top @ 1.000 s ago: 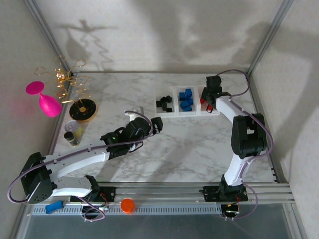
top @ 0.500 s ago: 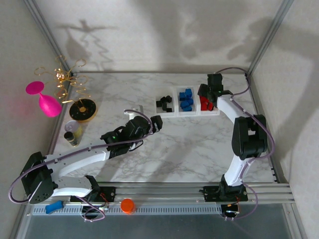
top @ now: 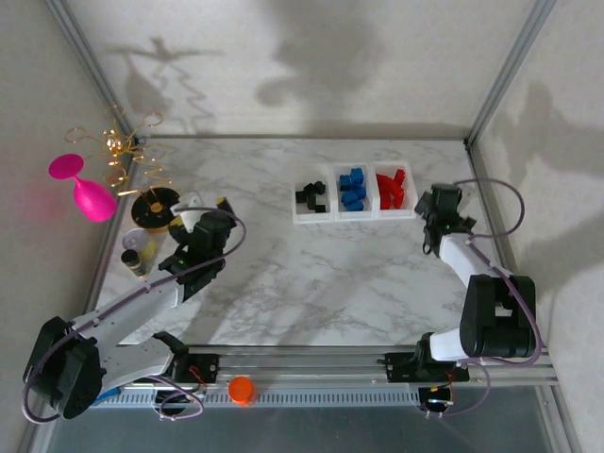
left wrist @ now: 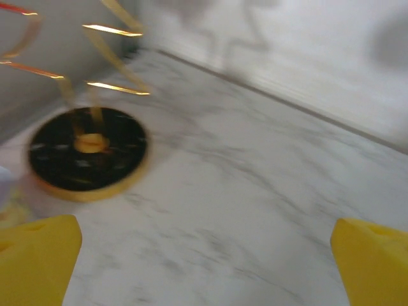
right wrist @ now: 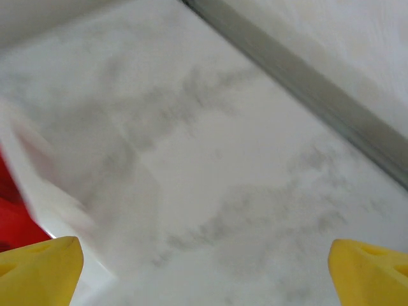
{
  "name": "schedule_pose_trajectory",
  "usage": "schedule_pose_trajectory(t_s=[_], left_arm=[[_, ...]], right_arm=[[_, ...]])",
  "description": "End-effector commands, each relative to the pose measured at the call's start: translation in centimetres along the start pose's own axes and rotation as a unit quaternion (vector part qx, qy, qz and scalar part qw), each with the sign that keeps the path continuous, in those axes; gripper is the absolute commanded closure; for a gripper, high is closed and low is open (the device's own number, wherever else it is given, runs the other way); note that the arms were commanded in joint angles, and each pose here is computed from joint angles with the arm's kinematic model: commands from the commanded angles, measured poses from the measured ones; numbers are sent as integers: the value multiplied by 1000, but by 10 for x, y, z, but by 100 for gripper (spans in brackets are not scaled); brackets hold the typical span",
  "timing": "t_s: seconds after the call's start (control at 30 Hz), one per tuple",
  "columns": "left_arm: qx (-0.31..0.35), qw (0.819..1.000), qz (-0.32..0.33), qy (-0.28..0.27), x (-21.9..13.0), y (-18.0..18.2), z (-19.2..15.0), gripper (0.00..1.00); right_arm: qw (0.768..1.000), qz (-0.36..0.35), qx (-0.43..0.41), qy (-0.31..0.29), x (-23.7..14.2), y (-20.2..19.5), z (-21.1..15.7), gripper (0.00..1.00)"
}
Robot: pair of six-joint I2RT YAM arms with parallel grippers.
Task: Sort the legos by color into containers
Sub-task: Reset both arms
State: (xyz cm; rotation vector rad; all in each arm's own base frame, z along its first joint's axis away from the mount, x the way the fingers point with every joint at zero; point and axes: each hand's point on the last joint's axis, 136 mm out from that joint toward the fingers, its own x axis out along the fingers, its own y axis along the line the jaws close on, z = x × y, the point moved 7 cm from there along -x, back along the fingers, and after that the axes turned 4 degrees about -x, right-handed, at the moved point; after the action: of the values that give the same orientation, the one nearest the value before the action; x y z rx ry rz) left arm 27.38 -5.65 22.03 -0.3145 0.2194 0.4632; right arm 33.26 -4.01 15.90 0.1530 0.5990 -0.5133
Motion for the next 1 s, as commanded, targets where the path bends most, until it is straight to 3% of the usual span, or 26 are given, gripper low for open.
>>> schedule_pose_trajectory(t_s=[0.0,0.23,0.4,0.57,0.6,0.97], left_arm=[[-5,995,50,-84,11,34,8,1],[-13,993,1,-120,30,57,-7,0],[-7,995,-13,-94,59,75,-28,0],[8,993,-85,-78,73,71,-43,0],[15,992,-101,-81,73,69,-46,0],[33,991,-109,-70,74,63,-49,0]], right_arm=[[997,-1,-3,-83,-2,-4,2,1],[981,99,-22,-163,-4,8,-12,1],[966,154,-54,-202,-6,15,-21,1],[942,195,-71,-264,-25,11,-45,1],[948,194,-76,-239,-20,14,-46,1],[946,198,-85,-240,-20,17,-46,1]])
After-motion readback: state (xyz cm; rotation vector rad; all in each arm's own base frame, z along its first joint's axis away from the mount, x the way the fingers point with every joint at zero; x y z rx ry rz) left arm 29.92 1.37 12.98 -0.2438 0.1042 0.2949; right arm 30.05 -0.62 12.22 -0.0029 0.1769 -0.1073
